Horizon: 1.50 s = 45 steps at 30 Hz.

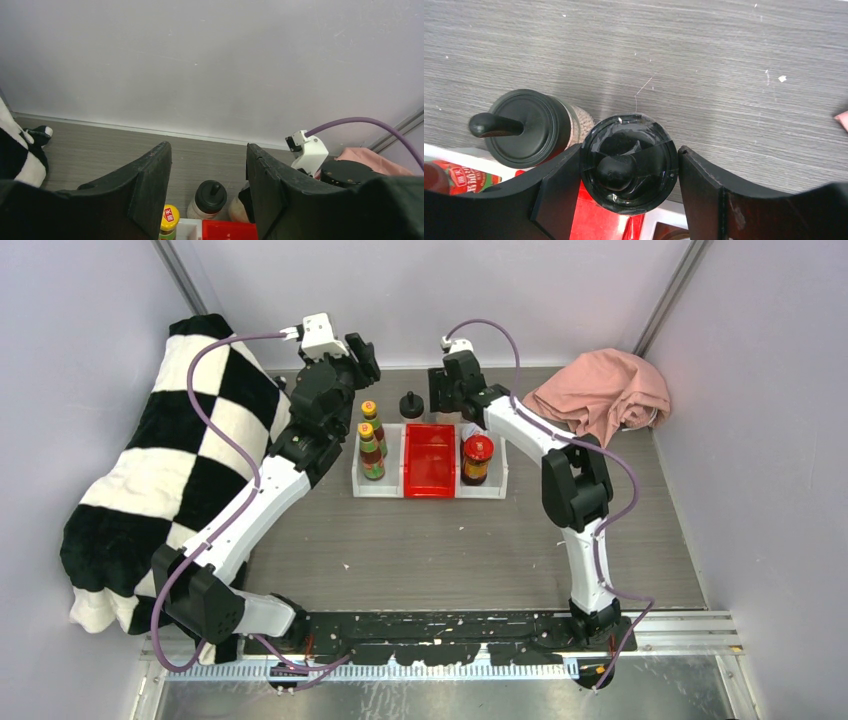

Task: Organize the condiment bottles
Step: Pick up the bottle from the center of the board, then place the bottle in the storage box.

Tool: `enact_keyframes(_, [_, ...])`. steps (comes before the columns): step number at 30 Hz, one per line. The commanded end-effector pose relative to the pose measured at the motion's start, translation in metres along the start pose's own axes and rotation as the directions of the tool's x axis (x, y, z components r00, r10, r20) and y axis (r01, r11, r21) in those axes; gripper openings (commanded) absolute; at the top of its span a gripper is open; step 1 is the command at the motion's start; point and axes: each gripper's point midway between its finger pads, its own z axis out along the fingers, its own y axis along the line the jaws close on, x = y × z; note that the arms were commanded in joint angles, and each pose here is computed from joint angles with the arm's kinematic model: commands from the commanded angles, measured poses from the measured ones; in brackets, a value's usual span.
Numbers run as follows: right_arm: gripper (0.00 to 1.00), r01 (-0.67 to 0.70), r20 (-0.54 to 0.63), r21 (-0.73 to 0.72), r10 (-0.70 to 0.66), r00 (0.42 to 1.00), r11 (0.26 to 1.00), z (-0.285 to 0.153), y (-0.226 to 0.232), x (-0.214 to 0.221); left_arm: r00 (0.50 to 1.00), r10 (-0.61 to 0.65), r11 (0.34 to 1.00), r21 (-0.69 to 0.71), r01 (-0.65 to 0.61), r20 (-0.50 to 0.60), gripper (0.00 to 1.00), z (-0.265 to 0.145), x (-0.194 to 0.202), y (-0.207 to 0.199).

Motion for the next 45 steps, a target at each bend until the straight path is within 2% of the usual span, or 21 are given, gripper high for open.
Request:
enact_keyframes(1, [0.01, -0.025, 0.235, -0.028, 0.031, 0.972, 0.999, -0.062, 0.003, -0.099, 0.998, -0.028, 1.0, 0.004, 0.028, 0.052, 0.57, -0.007, -0.024, 0.001])
enact_keyframes(14, [0.01, 0.001, 0.303, -0.061, 0.017, 0.953, 0.998, -0.131, 0.025, -0.125, 0.999, -0.024, 1.0, -0.014, 0.024, 0.044, 0.57, -0.011, -0.032, 0.004])
enact_keyframes(26, [0.01, 0.038, 0.306, -0.096, -0.007, 0.952, 0.995, -0.18, 0.062, -0.102, 0.997, -0.055, 0.997, -0.047, 0.057, 0.049, 0.56, -0.019, -0.045, 0.011])
enact_keyframes(33, [0.01, 0.054, 0.29, -0.112, -0.019, 0.957, 0.992, -0.185, 0.081, -0.079, 0.997, -0.057, 0.997, -0.05, 0.059, 0.051, 0.56, -0.026, -0.049, 0.013])
enact_keyframes(45, [0.01, 0.045, 0.269, -0.143, -0.005, 0.963, 0.989, -0.168, 0.092, -0.05, 0.998, -0.042, 0.997, -0.058, 0.045, 0.047, 0.56, -0.029, -0.045, 0.018])
